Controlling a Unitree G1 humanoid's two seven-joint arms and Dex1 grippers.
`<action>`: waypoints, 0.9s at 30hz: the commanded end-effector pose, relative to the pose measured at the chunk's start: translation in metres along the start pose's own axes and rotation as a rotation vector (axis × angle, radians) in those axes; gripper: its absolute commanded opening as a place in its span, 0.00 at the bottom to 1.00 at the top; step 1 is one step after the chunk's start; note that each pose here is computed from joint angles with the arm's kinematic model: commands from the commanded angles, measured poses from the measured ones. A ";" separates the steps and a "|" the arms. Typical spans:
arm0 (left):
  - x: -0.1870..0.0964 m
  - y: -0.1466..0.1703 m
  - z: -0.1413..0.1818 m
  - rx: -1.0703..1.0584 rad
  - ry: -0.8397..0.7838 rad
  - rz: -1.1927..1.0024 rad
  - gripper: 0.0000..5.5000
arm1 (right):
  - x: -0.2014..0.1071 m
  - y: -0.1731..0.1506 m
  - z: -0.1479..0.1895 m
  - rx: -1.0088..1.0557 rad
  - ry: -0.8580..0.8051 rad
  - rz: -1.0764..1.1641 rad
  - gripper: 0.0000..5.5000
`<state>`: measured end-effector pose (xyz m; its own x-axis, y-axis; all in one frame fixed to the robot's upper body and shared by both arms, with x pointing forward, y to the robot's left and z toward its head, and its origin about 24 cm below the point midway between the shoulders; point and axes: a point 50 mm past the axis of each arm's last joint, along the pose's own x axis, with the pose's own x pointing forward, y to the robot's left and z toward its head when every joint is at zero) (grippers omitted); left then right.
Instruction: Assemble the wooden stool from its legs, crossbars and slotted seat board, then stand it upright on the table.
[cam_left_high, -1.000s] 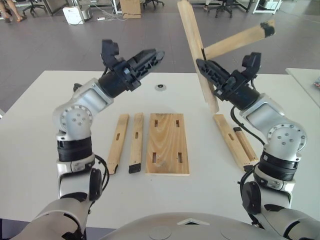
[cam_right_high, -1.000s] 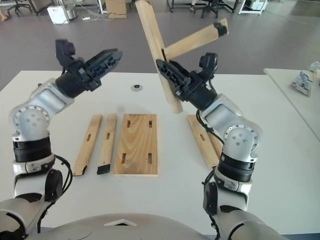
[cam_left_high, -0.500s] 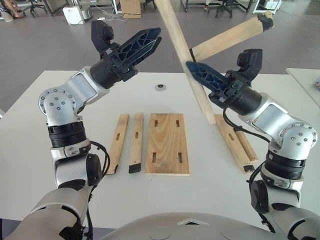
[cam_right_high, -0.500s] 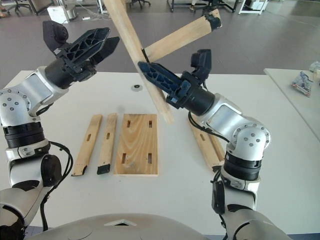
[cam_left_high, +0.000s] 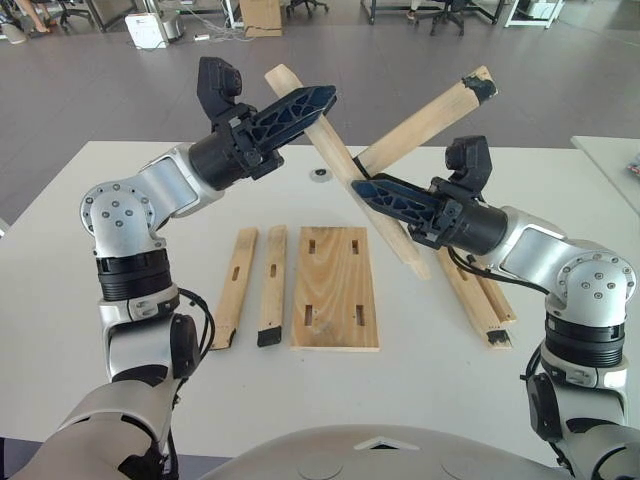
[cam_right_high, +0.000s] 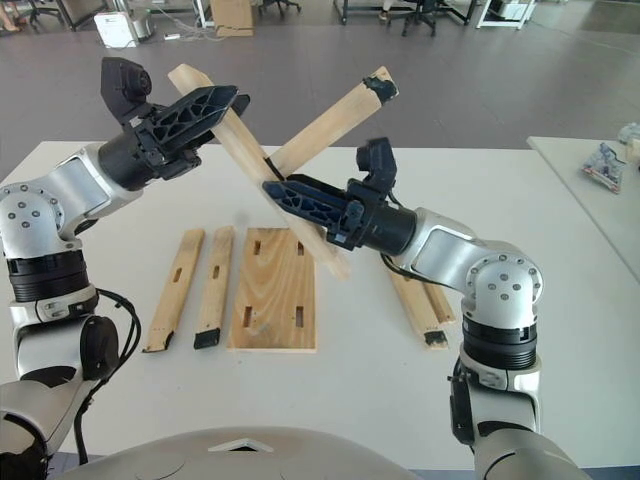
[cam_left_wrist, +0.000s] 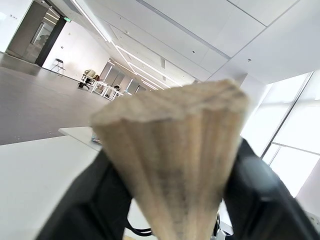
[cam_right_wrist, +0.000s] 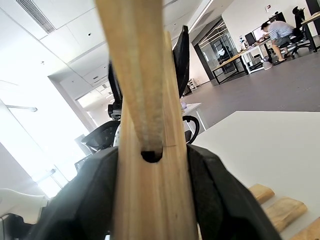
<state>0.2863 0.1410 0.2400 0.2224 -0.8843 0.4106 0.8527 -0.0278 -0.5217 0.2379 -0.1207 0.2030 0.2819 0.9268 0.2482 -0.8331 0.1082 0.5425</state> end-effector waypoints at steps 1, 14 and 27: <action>-0.003 0.001 -0.002 0.016 0.015 0.022 0.38 | -0.002 0.001 0.002 -0.018 0.026 0.000 0.38; -0.042 0.042 0.028 0.131 -0.110 0.335 0.38 | -0.030 -0.038 -0.027 0.010 0.115 -0.233 0.61; -0.074 -0.004 0.024 0.631 0.349 0.167 0.38 | -0.096 -0.068 0.016 -0.179 -0.017 -0.544 0.98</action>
<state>0.2853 0.2180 0.2265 0.3363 -0.9416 0.0167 0.9417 0.3361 -0.0142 0.2705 -0.2183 0.1452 0.6873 0.7257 -0.0299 -0.6233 0.6104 0.4888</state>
